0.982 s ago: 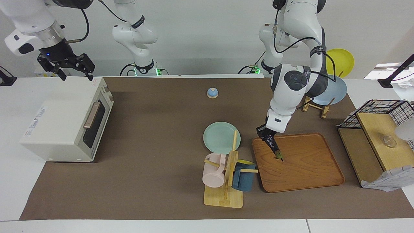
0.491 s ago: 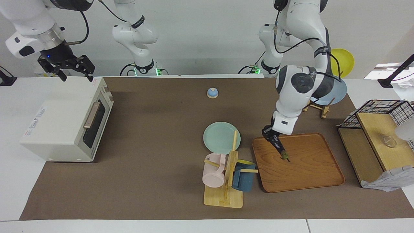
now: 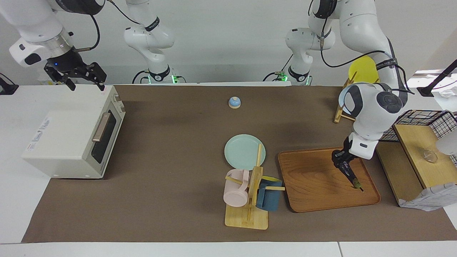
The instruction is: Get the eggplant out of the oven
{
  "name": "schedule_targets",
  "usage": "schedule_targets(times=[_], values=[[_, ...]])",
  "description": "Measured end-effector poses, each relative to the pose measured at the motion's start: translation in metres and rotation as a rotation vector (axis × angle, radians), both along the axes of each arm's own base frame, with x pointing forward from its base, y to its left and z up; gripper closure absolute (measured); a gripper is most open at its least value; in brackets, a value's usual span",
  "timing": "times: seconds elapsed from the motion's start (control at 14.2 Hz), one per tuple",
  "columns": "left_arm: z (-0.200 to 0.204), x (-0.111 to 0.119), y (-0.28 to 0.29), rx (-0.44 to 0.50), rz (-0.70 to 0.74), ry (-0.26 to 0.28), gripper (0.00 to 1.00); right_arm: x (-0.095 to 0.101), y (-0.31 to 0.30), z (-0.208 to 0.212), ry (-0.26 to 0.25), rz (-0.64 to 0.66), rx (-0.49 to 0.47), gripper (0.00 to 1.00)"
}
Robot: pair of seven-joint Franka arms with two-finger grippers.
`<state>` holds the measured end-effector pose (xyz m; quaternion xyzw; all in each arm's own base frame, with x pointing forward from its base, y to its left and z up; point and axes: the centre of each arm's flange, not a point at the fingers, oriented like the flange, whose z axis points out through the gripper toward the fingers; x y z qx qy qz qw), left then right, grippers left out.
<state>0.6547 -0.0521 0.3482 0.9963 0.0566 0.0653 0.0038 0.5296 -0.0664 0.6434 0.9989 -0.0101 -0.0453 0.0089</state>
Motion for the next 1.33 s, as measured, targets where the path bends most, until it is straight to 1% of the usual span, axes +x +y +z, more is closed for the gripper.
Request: schedule_targets(times=[0.14,0.21,0.28,0.35,0.42,0.49,0.56,0.63,0.7,0.91,1.12,1.19,1.33], values=[[-0.035,0.007,-0.005,0.004,-0.036,-0.016,0.56,0.000,0.000,-0.001,0.002,0.001,0.000,0.00],[-0.045,0.007,-0.014,0.003,-0.050,-0.013,0.51,0.000,0.000,-0.001,0.002,0.001,0.000,0.00],[-0.046,0.007,-0.023,0.002,-0.064,-0.012,0.51,0.000,0.000,-0.001,0.002,0.001,0.000,0.00],[-0.040,0.006,-0.030,0.002,-0.074,-0.007,0.46,0.000,0.000,-0.001,0.002,0.001,0.000,0.00],[-0.025,0.005,-0.032,0.002,-0.077,0.008,0.37,0.000,0.000,-0.001,0.002,0.001,0.000,0.00],[-0.002,0.002,-0.031,0.002,-0.075,0.028,0.26,0.000,0.000,-0.001,0.002,0.001,0.000,0.00],[0.027,-0.004,-0.028,0.002,-0.072,0.051,0.14,0.000,0.000,-0.001,0.002,0.001,0.000,0.00],[0.059,-0.014,-0.025,0.001,-0.070,0.072,0.04,0.000,0.000,-0.001,0.003,0.001,0.000,0.00],[0.090,-0.028,-0.023,0.000,-0.069,0.096,0.00,0.000,0.000,-0.001,0.003,0.001,0.000,0.00],[0.165,-0.073,-0.018,-0.003,-0.073,0.159,0.00,0.000,0.000,-0.001,0.003,0.001,0.000,0.00],[0.228,-0.116,-0.014,-0.005,-0.088,0.196,0.00,0.000,0.000,-0.001,0.003,0.001,0.001,0.00],[0.249,-0.128,-0.012,-0.005,-0.106,0.203,0.00,0.000,0.000,-0.001,0.003,0.001,0.001,0.00],[0.282,-0.140,-0.007,-0.006,-0.151,0.202,0.00,0.000,0.000,-0.001,0.003,0.001,0.001,0.00]])
